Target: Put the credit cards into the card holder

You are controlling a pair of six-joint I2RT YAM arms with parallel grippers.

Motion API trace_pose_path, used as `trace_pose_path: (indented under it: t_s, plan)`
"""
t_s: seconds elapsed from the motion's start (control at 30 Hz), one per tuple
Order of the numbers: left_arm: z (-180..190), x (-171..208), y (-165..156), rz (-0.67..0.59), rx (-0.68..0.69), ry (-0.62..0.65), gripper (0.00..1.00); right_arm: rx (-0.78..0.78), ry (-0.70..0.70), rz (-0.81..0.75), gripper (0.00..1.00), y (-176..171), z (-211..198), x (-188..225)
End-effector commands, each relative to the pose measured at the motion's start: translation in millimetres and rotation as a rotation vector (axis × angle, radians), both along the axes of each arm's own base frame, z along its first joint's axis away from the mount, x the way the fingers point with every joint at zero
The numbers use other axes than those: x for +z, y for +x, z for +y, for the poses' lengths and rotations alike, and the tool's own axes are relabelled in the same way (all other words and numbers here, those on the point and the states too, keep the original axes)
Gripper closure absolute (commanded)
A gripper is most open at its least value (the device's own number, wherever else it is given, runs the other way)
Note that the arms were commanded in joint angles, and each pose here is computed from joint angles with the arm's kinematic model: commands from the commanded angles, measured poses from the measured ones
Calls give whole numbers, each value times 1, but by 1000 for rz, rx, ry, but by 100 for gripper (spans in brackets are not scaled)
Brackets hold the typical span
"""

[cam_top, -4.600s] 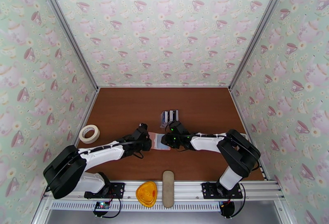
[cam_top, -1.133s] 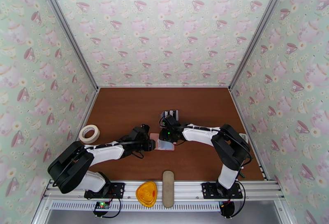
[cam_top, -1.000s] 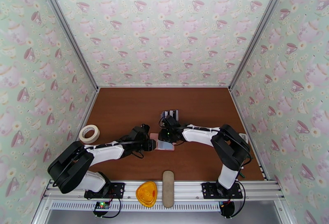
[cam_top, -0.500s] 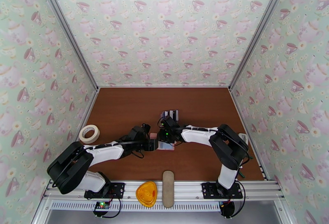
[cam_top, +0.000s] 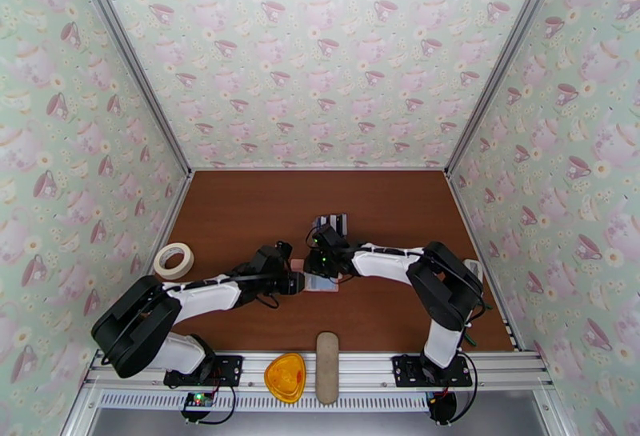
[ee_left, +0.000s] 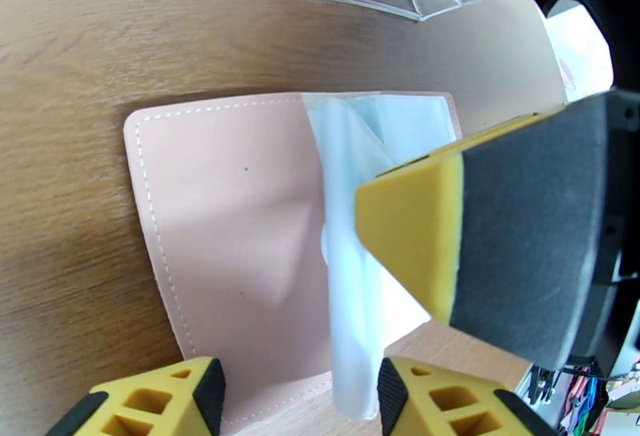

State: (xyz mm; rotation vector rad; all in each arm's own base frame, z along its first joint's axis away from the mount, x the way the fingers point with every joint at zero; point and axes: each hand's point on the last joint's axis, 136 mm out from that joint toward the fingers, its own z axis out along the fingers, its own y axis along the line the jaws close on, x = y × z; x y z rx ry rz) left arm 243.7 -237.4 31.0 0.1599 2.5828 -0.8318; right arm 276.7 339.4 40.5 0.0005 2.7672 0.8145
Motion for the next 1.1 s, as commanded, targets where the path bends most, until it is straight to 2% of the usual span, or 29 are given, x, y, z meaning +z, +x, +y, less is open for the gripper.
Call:
trace_pose_path:
  t_s: [0.0,0.57,1.07]
  plan:
    - [16,-15,-6,43,21,83,44,1,32,-31,73,4,8,22]
    - [13,-6,1,23,19,84,51,1,28,-74,72,2,-3,50]
    - [3,9,10,-1,-4,53,51,-11,34,-52,70,-13,-17,37]
